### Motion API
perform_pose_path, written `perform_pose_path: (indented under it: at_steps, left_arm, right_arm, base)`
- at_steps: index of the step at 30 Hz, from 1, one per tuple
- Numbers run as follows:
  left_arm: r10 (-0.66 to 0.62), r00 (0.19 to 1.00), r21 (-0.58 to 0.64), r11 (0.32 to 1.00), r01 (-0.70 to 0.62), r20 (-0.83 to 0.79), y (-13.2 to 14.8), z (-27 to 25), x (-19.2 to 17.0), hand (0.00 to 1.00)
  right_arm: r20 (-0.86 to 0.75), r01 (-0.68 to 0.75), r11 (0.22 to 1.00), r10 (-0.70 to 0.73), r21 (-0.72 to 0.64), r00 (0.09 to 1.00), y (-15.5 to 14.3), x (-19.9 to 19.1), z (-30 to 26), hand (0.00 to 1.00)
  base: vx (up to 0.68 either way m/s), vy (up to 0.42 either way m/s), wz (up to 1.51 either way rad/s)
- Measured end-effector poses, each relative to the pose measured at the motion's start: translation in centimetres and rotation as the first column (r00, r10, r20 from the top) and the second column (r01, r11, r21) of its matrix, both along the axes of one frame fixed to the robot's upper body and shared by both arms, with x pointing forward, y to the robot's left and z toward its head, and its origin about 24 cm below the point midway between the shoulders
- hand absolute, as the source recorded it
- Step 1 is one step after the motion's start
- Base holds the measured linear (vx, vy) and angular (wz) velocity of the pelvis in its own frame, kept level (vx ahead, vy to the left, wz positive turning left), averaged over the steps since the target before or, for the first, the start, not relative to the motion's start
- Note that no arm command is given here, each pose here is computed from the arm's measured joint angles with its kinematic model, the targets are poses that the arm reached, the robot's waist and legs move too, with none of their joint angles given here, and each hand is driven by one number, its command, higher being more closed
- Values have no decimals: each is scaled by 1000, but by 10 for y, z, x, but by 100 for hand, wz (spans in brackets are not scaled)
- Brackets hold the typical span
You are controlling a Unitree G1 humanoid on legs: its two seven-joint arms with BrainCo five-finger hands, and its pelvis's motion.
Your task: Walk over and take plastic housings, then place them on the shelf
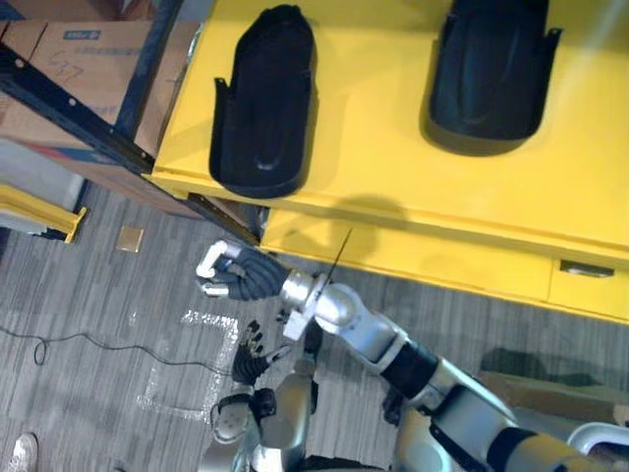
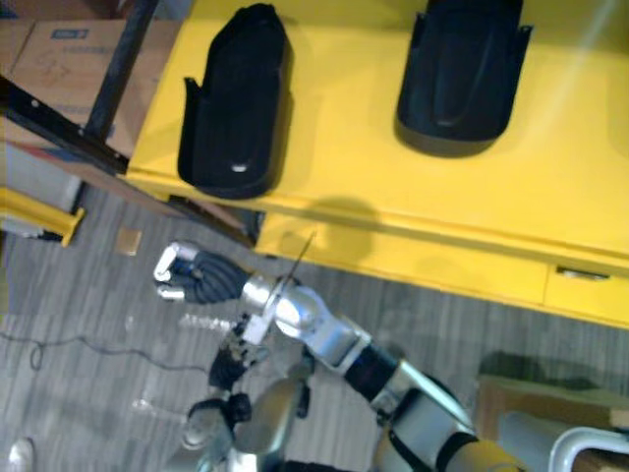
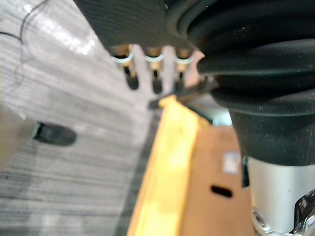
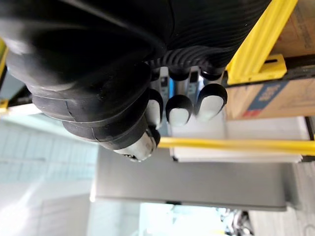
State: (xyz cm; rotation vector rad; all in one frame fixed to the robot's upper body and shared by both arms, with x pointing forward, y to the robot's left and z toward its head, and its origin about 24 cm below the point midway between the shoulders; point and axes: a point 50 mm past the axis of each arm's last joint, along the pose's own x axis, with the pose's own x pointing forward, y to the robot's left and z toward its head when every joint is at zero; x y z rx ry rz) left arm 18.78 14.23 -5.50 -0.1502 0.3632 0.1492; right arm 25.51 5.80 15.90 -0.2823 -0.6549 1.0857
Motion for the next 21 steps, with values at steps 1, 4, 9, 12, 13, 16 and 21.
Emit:
perform_pose_path:
  at_steps: [1, 4, 9, 12, 13, 16, 21]
  left_arm:
    - [-1, 1000, -1, 1000, 1, -2, 0, 0, 0, 0]
    - [-1, 1000, 0, 1000, 1, -9, 0, -2, -1, 0]
    - [-2, 999, 4, 1000, 2, -35, 0, -7, -4, 0]
    - [-20, 999, 2, 1000, 20, -40, -4, -8, -5, 0]
    - [-24, 999, 2, 1000, 24, -40, -4, -8, -5, 0]
    - [-36, 998, -1, 999, 36, -42, -7, -8, -5, 0]
    - [-37, 998, -1, 999, 37, -53, -8, -9, -6, 0]
  right_arm:
    - [8, 9, 1000, -9, -3, 1000, 0, 0, 0, 100]
    - [35, 47, 999, -46, -27, 998, 3, 3, 0, 100]
    - [77, 183, 981, -178, -68, 981, 3, 18, -4, 100]
    - [110, 284, 957, -277, -55, 955, 0, 30, 2, 100]
    - [112, 294, 954, -287, -51, 951, -1, 31, 3, 100]
    - [104, 403, 915, -400, -6, 911, -11, 48, 13, 100]
    - [66, 541, 839, -543, 53, 837, -26, 67, 21, 100]
  base:
    - [3, -36, 1]
    - [0, 0, 0]
    - [-7, -13, 4]
    - [-7, -16, 12]
    - [-10, -14, 6]
    - [0, 0, 0]
    - [0, 0, 0]
